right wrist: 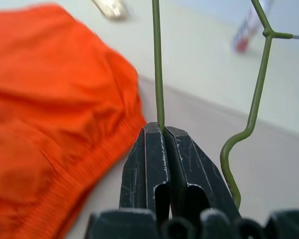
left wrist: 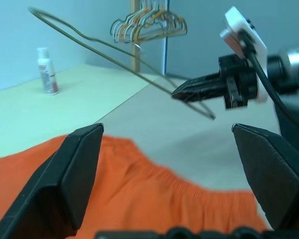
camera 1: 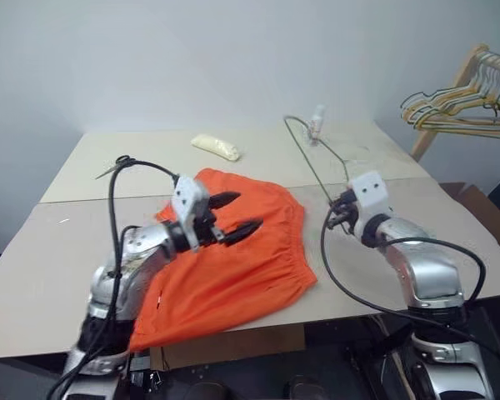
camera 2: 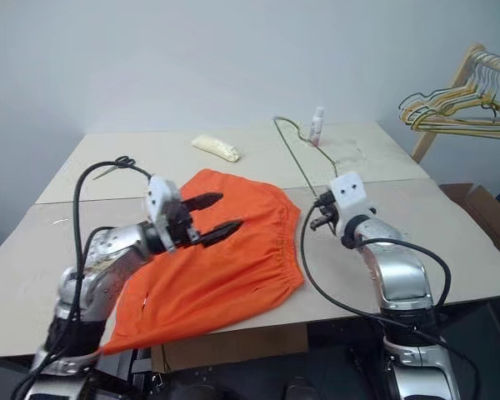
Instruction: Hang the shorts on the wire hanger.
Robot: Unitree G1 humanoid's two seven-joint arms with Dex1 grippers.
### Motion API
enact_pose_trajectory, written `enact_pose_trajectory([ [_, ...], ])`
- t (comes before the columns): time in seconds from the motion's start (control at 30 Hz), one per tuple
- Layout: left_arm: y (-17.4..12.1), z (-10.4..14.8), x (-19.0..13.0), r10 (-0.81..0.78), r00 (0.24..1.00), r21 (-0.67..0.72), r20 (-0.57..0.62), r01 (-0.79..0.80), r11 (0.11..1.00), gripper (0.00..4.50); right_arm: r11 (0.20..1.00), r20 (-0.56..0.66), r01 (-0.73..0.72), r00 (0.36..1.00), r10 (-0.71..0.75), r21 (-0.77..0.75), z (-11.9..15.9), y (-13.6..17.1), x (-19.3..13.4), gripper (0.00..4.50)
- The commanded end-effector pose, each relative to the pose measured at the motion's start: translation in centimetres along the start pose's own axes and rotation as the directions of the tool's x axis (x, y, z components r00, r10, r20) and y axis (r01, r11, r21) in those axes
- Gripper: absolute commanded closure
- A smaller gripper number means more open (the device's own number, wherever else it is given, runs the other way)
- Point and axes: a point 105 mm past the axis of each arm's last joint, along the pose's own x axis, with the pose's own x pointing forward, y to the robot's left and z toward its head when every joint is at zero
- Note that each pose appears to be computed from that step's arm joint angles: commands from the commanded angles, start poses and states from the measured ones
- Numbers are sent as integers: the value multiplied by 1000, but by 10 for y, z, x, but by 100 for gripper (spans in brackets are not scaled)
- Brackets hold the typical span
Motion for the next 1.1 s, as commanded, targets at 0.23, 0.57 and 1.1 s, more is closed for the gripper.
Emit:
enact_pose_trajectory([
  [0.23,23,38,23,260,950,-393,172,-176,903,0,979,327,-91,934,147,-182,51,49,-12,449],
  [0.57,31,60,22,275,923,-495,271,-112,862,96,962,367,-141,904,221,-233,51,67,-15,450],
  [1.1,36,50,26,302,922,-478,240,-159,864,450,906,341,-111,902,265,-409,44,76,-19,424],
])
